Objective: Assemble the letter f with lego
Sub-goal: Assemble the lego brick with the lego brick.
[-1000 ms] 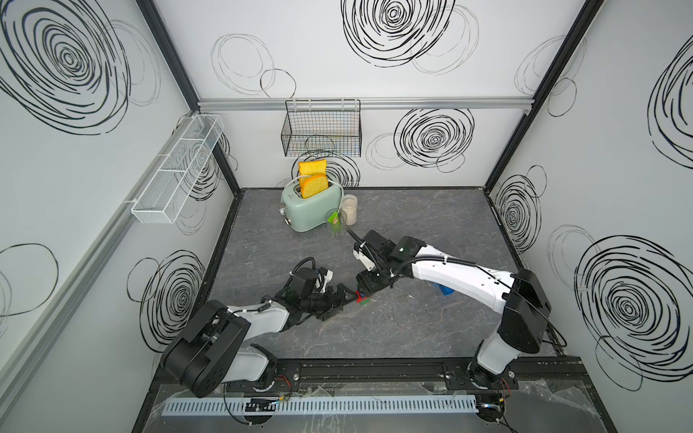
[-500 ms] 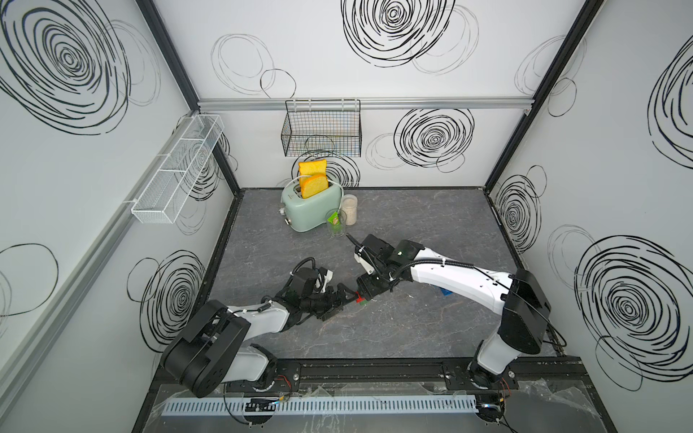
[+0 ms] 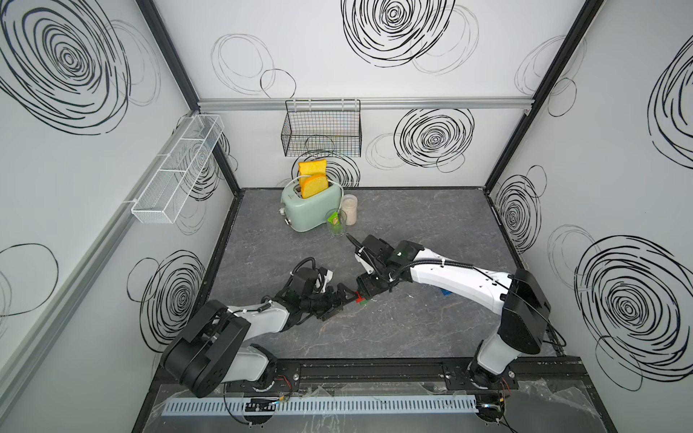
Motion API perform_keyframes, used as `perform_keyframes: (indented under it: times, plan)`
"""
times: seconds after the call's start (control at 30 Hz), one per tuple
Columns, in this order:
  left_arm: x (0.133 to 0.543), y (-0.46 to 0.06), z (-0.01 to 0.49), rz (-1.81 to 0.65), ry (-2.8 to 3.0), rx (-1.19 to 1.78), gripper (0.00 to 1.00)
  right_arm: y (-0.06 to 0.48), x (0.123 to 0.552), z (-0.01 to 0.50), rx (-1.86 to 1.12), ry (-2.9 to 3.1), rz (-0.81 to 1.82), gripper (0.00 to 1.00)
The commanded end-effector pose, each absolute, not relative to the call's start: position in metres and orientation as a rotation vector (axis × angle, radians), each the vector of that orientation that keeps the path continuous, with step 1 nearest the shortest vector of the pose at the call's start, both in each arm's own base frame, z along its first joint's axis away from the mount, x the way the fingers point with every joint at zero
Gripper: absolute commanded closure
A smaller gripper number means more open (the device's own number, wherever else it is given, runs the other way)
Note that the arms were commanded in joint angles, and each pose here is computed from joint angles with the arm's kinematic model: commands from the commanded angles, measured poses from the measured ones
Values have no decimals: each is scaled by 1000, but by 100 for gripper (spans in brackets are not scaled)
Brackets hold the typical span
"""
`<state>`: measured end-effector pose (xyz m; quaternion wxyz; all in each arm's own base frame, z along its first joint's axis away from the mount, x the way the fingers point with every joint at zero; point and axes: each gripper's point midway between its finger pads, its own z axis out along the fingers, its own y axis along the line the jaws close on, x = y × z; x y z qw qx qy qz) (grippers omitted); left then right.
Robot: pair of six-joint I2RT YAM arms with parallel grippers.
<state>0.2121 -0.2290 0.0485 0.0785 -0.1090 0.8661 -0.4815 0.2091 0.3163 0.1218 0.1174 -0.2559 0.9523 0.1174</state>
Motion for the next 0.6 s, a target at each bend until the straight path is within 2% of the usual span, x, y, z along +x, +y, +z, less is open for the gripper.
perform_keyframes:
  times: [0.0,0.57]
  plan:
    - [218,-224,45,-1405,2596,-348,3,317,207,115,-752,2796,315,49]
    - [217,-220,39,-1406,2606,-365,3,317,209,106,-740,2837,264,50]
